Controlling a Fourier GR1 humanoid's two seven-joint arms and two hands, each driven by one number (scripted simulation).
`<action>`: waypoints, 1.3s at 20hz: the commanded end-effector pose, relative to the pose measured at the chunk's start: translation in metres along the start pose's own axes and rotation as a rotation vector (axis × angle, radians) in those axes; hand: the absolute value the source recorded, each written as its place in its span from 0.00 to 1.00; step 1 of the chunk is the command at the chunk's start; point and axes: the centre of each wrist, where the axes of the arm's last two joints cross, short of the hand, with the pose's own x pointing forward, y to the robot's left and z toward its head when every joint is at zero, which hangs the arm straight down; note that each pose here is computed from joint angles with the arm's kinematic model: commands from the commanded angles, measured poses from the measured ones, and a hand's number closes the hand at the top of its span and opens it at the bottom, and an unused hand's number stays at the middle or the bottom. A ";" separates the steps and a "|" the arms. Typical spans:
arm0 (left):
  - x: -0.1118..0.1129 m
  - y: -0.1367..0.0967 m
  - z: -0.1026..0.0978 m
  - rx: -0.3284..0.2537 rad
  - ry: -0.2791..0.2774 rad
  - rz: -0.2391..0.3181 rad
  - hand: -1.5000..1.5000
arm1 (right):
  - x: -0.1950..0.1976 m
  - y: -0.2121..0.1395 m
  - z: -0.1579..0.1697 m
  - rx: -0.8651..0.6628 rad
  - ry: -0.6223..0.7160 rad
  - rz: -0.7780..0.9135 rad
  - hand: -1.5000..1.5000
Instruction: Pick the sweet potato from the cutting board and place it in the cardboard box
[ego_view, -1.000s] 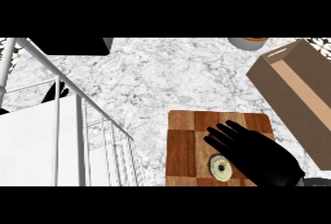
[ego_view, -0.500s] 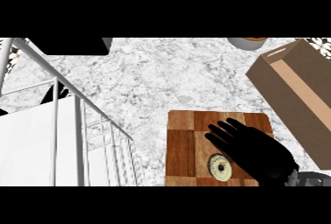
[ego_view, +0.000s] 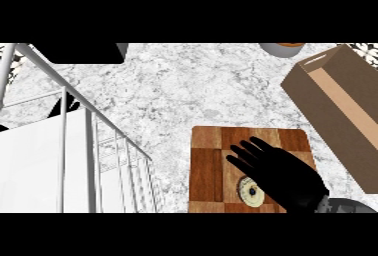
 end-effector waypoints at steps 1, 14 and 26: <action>0.011 0.014 0.014 0.015 -0.019 -0.026 0.50 | -0.004 0.005 -0.014 0.020 0.019 0.053 0.00; 0.013 0.005 0.013 0.005 0.001 -0.021 0.50 | 0.002 0.021 -0.012 0.051 0.097 0.077 0.00; -0.002 0.021 0.016 0.013 -0.013 -0.057 0.50 | 0.003 0.030 -0.046 0.089 0.114 0.107 0.00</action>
